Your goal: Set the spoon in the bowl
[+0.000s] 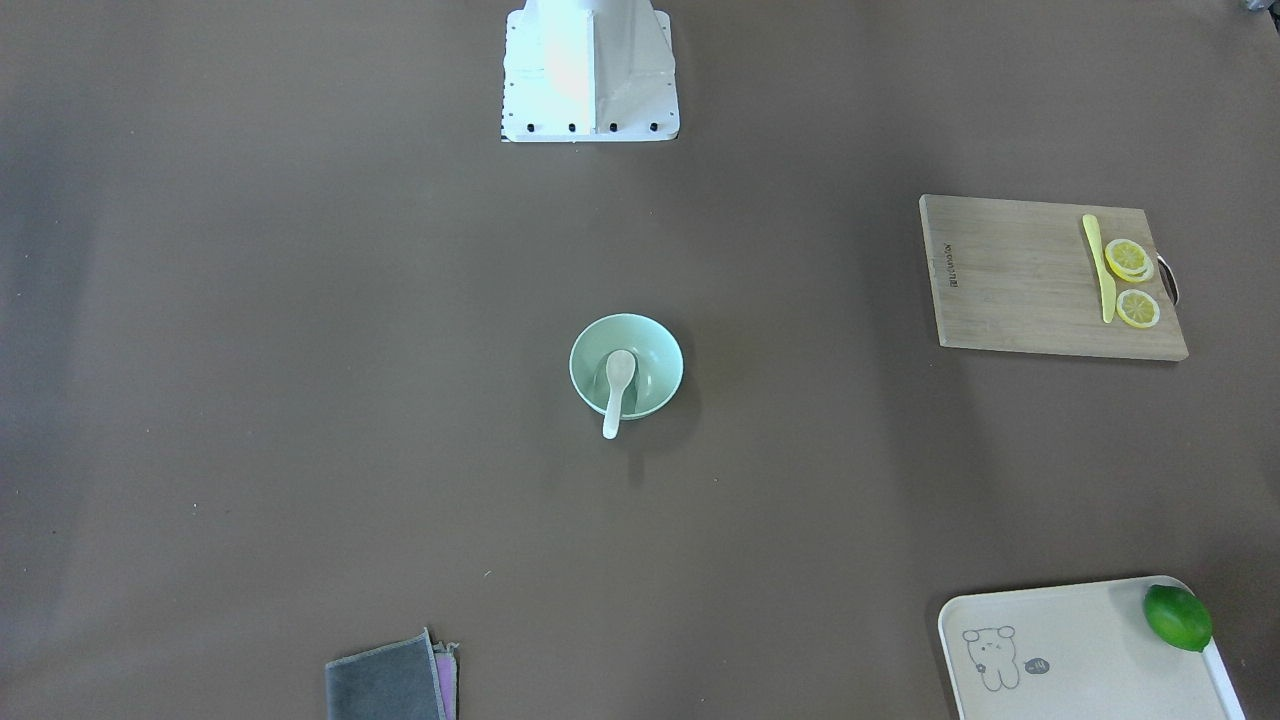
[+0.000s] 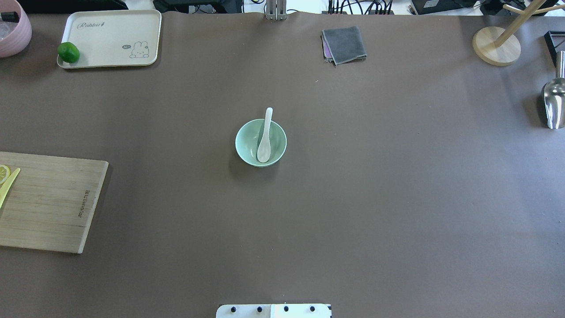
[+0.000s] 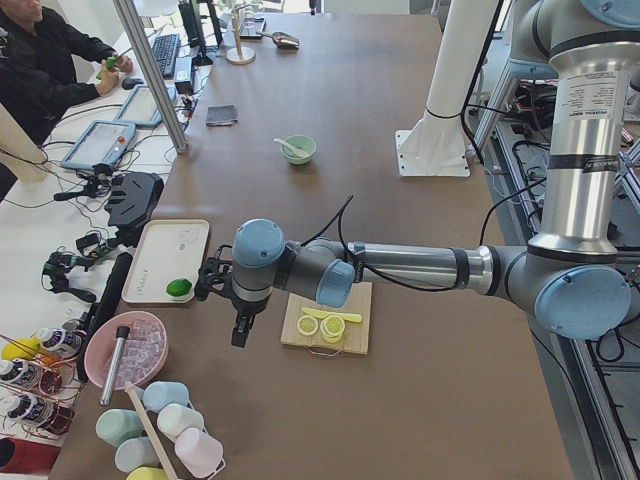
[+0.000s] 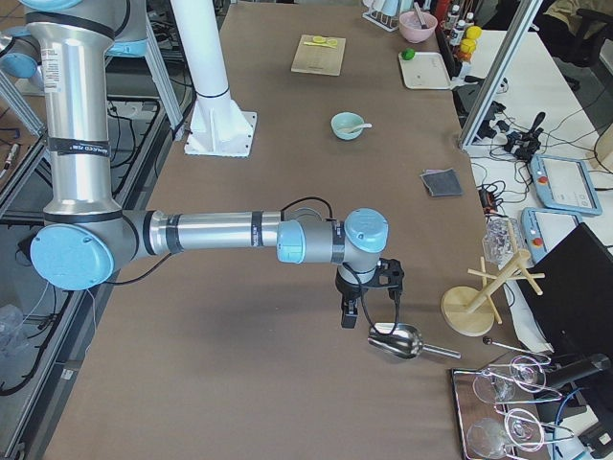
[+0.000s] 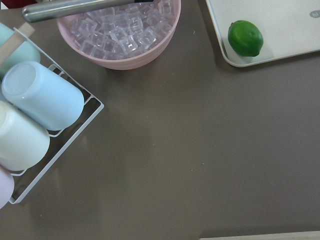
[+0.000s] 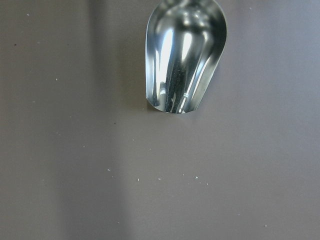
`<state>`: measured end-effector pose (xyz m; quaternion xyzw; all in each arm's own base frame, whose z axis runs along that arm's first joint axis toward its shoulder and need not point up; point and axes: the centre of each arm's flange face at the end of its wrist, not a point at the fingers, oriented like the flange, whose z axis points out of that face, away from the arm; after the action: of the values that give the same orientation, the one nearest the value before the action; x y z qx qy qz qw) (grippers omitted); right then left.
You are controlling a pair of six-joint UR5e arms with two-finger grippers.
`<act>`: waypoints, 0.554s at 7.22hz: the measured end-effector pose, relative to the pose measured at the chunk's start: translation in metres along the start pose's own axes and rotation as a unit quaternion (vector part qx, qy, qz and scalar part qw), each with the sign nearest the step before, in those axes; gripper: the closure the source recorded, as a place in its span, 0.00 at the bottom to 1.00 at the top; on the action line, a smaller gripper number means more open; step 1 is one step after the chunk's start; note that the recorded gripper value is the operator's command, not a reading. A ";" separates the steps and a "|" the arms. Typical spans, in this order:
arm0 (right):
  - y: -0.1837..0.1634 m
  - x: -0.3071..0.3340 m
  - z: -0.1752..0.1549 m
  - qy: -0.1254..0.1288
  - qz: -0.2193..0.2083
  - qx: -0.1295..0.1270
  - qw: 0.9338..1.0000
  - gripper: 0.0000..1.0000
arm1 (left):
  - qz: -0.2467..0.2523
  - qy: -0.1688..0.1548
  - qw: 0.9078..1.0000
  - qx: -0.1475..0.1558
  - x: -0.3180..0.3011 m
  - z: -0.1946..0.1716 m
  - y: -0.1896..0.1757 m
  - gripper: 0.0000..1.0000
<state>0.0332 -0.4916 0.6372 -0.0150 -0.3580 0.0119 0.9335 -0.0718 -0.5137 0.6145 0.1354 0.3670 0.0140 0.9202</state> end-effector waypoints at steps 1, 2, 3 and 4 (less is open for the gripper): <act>0.000 0.000 0.001 -0.009 0.001 0.000 1.000 0.00 | -0.003 0.000 1.000 -0.004 -0.003 0.003 0.004 0.02; -0.003 -0.002 0.000 -0.014 -0.001 0.002 1.000 0.00 | -0.006 0.000 1.000 -0.007 -0.005 0.005 0.007 0.02; -0.005 -0.004 -0.002 -0.016 -0.002 0.004 1.000 0.00 | -0.008 0.000 1.000 -0.008 -0.006 0.006 0.008 0.02; -0.006 -0.006 -0.003 -0.017 -0.003 0.005 1.000 0.00 | -0.009 -0.001 1.000 -0.009 -0.007 0.007 0.009 0.02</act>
<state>0.0310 -0.4981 0.6318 -0.0091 -0.3739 0.0112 0.9274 -0.0715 -0.5080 0.6257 0.1243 0.3674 0.0090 0.9217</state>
